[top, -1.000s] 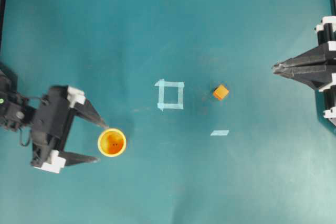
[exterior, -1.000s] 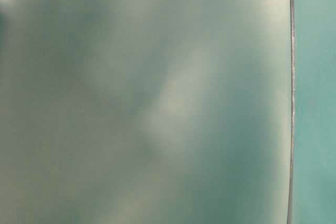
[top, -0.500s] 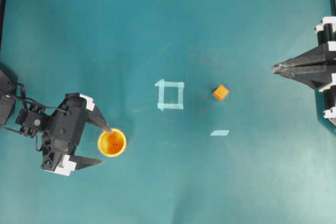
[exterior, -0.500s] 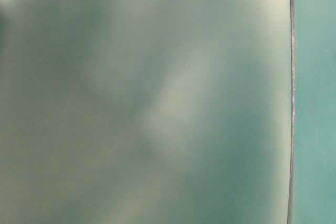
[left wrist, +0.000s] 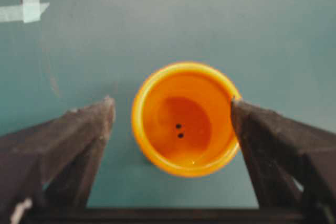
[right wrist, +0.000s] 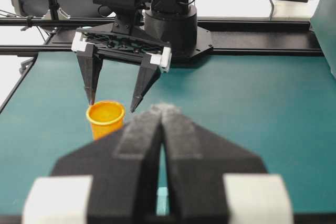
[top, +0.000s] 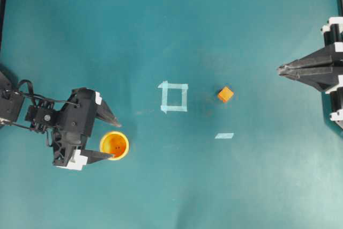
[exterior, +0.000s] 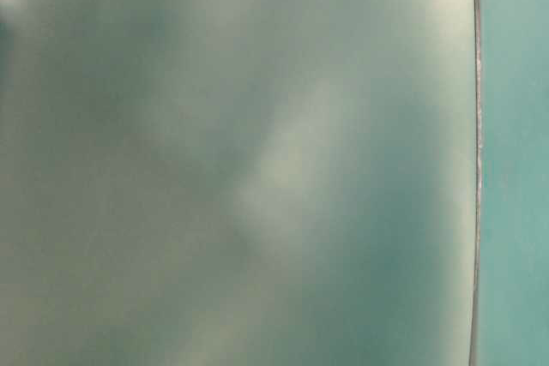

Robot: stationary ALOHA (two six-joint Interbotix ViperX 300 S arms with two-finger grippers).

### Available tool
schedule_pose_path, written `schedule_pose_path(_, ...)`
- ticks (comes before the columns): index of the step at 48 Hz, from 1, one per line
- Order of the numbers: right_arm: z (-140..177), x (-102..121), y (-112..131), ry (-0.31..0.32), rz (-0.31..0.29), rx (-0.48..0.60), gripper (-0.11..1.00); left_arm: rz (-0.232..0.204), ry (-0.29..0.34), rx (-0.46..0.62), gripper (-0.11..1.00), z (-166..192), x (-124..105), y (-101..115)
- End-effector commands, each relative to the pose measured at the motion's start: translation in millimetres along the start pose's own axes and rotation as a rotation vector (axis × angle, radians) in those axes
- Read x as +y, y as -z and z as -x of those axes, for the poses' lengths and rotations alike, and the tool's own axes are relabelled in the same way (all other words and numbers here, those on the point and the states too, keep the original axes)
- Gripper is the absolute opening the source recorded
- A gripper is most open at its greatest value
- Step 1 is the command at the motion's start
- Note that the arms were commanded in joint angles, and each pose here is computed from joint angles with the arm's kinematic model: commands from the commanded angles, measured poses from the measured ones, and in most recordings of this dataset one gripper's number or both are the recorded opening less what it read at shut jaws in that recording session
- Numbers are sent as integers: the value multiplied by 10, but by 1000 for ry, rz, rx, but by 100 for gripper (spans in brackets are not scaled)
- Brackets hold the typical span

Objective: Move the cup toward the block with left arm.
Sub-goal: 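Close the left gripper around the orange cup's rim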

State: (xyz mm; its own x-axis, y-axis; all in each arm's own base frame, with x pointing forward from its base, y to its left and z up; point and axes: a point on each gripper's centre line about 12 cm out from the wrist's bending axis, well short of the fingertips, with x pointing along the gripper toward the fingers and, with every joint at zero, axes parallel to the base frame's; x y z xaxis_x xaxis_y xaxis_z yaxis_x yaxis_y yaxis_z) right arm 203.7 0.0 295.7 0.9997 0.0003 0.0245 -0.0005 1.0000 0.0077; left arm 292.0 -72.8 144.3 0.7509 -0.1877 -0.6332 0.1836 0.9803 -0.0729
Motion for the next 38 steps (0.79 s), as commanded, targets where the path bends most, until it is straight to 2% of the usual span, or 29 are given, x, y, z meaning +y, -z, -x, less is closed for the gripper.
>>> schedule_pose_path(1,-23,0,-124,0,-6,-31,0,-3,8,-55,87,0,-24,-154)
schedule_pose_path(26,-39,4,-102,-1,-6,-20,0,-17,32,-25,87,-80,-125,-93)
schedule_pose_path(38,-48,0,-101,0,-9,-18,0,44,27,45,87,-250,-130,70)
